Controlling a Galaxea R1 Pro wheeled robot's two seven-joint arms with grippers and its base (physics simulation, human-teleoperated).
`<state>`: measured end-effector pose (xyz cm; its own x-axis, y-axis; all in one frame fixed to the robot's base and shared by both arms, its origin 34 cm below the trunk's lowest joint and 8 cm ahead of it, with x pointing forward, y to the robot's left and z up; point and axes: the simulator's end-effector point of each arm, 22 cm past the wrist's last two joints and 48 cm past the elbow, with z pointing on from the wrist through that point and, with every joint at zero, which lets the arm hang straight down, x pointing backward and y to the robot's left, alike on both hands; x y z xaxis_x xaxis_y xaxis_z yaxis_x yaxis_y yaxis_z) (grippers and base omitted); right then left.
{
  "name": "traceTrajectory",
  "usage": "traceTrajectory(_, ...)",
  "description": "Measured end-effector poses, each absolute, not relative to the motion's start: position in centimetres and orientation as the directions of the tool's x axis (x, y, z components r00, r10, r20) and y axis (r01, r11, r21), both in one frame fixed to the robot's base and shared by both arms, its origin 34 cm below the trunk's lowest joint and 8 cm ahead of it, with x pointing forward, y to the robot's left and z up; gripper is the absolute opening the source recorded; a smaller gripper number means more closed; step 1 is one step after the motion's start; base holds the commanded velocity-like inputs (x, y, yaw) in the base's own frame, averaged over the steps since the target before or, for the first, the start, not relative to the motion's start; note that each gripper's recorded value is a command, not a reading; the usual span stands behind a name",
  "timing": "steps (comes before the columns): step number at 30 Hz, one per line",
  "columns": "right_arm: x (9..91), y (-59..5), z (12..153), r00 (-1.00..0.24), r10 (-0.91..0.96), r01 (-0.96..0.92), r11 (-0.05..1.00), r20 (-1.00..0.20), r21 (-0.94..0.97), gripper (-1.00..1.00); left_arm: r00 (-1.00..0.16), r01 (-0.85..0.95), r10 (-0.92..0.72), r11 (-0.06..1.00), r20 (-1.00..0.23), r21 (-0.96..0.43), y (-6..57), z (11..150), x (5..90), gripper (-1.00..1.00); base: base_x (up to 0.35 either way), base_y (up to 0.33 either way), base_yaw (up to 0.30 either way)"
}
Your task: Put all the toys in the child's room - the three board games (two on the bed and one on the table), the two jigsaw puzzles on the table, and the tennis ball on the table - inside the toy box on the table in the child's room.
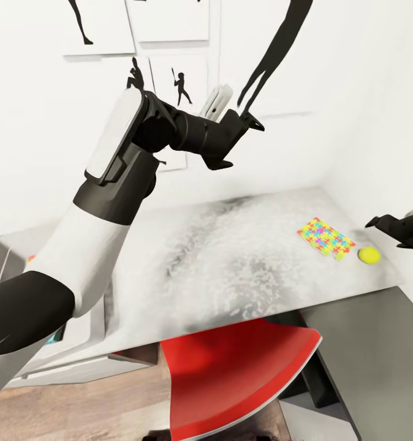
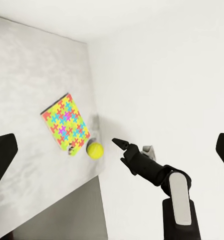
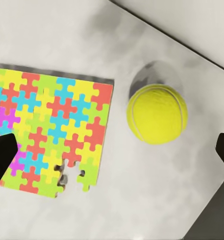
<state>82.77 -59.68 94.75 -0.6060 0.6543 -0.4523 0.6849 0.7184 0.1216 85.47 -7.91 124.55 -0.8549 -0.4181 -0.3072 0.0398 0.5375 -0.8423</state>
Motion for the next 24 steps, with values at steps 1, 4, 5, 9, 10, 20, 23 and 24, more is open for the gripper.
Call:
traceTrajectory(1, 82.9, -59.7, 94.9, -0.605, 0.654, 0.685, 0.718, -0.454, 0.123, 1.0, -0.855, 0.038, -0.418, 0.538, -0.306, -0.842, -7.9, 124.4, 85.5, 1.0, 0.0, 0.0, 0.0)
traceTrajectory(4, 83.3, -59.7, 95.0, -0.602, 0.654, 0.684, 0.718, -0.457, 0.126, 1.0, -0.857, 0.034, -0.418, 0.538, -0.302, -0.842, -7.9, 124.1, 85.6, 1.0, 0.0, 0.0, 0.0)
traceTrajectory(5, 83.5, -59.7, 95.2, -0.6, 0.654, 0.684, 0.718, -0.46, 0.129, 1.0, -0.857, 0.033, -0.417, 0.538, -0.301, -0.842, -7.9, 124.0, 85.7, 1.0, 0.0, 0.0, 0.0)
traceTrajectory(9, 83.8, -59.8, 95.2, -0.598, 0.655, 0.684, 0.718, -0.462, 0.131, 1.0, -0.859, 0.028, -0.417, 0.539, -0.295, -0.842, -7.9, 123.5, 85.8, 1.0, 0.0, 0.0, 0.0)
traceTrajectory(10, 84.0, -59.8, 95.3, -0.597, 0.655, 0.684, 0.717, -0.464, 0.133, 1.0, -0.86, 0.027, -0.417, 0.539, -0.294, -0.842, -7.9, 123.3, 85.8, 1.0, 0.0, 0.0, 0.0)
traceTrajectory(20, 84.4, -59.8, 94.8, -0.596, 0.656, 0.685, 0.716, -0.463, 0.132, 1.0, -0.865, 0.013, -0.417, 0.539, -0.28, -0.842, -7.9, 122.1, 86.2, 1.0, 0.0, 0.0, 0.0)
traceTrajectory(23, 84.5, -59.8, 94.6, -0.597, 0.656, 0.685, 0.716, -0.462, 0.131, 1.0, -0.866, 0.008, -0.417, 0.54, -0.276, -0.842, -7.9, 121.7, 86.3, 1.0, 0.0, 0.0, 0.0)
traceTrajectory(24, 84.5, -59.8, 94.5, -0.598, 0.656, 0.686, 0.716, -0.461, 0.13, 1.0, -0.866, 0.007, -0.417, 0.54, -0.275, -0.842, -7.9, 121.6, 86.3, 1.0, 0.0, 0.0, 0.0)
